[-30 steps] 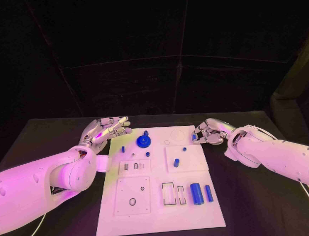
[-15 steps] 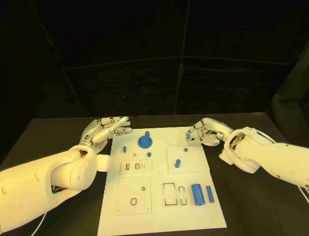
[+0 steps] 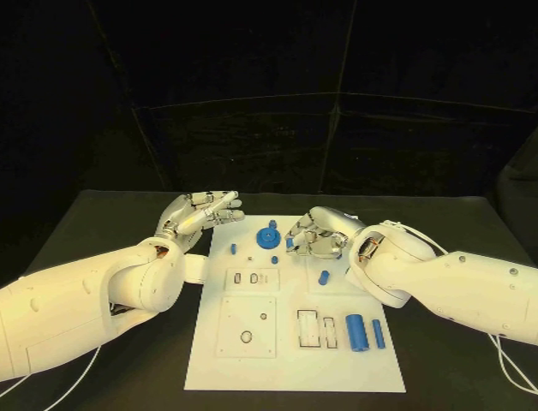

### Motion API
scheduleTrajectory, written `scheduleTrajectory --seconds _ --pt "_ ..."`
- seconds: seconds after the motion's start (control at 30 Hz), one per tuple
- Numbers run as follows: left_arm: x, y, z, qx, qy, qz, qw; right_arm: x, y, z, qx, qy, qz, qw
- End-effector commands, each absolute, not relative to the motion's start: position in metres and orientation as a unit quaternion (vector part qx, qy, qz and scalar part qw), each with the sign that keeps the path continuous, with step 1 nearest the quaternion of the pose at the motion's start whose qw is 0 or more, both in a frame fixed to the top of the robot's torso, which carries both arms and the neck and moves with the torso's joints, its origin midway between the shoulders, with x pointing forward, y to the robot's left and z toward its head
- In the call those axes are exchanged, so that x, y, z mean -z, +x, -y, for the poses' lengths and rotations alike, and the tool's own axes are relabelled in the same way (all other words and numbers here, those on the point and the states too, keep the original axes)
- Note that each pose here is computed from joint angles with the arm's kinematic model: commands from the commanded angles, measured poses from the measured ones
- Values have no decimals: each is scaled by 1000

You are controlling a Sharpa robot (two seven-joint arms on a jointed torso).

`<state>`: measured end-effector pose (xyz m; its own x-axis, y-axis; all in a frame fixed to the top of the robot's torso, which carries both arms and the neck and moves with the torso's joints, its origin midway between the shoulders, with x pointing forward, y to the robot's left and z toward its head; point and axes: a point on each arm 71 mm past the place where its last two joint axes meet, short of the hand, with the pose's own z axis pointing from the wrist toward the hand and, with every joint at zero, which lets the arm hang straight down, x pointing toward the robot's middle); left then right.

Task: Assemble the parts on the task board

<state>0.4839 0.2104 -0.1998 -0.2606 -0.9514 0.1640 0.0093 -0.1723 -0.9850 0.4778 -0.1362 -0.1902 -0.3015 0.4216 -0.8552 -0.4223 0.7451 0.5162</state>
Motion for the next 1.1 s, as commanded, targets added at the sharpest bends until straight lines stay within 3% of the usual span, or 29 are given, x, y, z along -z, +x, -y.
scheduleTrajectory --seconds 0.03,0.53,1.1 --pt "198 484 -209 615 -464 -506 389 191 475 121 -317 -39 -734 599" --pt "197 484 -207 617 -462 -506 387 203 462 76 -315 -106 -739 586" --pt "197 485 -206 618 -462 -506 386 216 460 68 -307 -126 -752 569"
